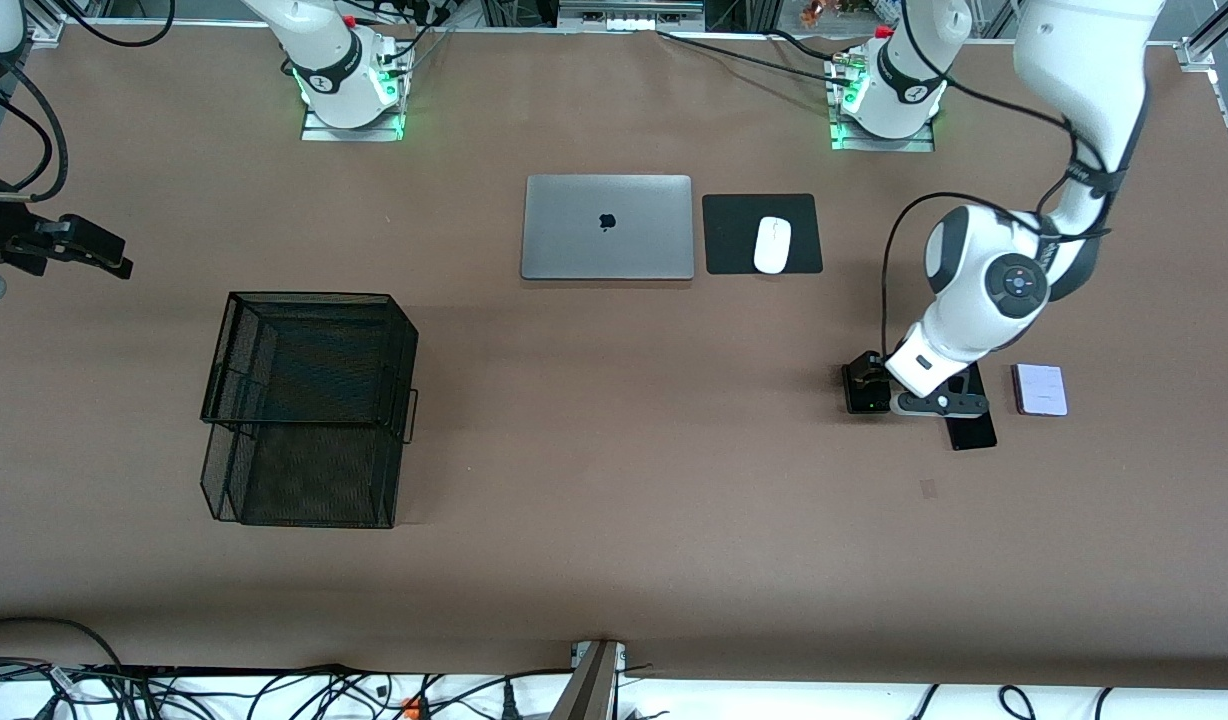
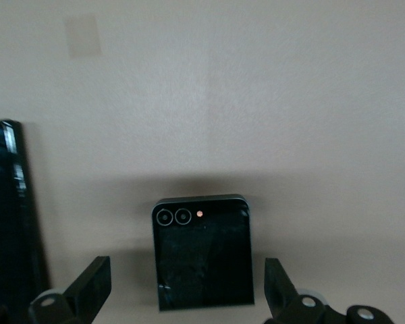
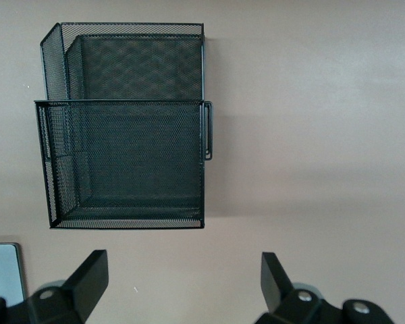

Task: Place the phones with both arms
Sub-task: 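Lower the left gripper onto the small black flip phone and grasp it, then lift the flip phone with the left gripper toward the laptop, then set the flip phone down with the left gripper while the right gripper approaches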

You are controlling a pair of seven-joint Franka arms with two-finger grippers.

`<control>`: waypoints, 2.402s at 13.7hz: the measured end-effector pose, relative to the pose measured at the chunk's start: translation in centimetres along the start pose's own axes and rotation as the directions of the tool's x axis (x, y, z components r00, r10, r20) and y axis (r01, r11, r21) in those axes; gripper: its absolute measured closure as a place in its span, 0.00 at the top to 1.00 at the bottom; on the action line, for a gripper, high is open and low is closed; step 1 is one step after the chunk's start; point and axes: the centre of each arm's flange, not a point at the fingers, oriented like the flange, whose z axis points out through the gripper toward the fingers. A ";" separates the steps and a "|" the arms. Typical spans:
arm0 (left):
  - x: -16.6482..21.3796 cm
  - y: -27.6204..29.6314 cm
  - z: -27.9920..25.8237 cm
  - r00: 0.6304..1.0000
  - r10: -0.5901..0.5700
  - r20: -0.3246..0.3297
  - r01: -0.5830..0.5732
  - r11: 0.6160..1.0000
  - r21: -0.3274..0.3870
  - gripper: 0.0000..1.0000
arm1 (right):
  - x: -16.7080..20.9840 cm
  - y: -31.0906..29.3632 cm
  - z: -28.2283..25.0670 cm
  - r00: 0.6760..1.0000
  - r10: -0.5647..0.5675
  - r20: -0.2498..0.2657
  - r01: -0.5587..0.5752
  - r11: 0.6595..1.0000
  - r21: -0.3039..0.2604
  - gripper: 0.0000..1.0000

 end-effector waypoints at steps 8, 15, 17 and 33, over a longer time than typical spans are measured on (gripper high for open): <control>-1.0 0.4 4.2 1.000 -0.001 -0.009 0.001 1.000 -0.007 1.00 | 0.0 -0.1 0.0 1.000 -0.001 0.002 0.001 1.000 0.000 1.00; -0.3 1.0 3.4 1.000 0.006 -0.012 -0.006 1.000 -0.010 0.79 | 0.0 -0.2 0.1 1.000 -0.003 0.002 0.003 1.000 0.000 1.00; 1.5 1.6 1.0 0.999 0.013 0.043 -0.013 1.000 -0.005 0.79 | 0.0 -0.2 0.1 1.000 -0.003 0.001 0.003 1.000 0.000 1.00; -3.1 41.8 2.7 0.985 0.168 -0.045 -0.173 0.977 -0.124 0.79 | 0.1 -0.2 0.0 1.000 -0.004 -0.004 0.004 1.000 0.000 1.00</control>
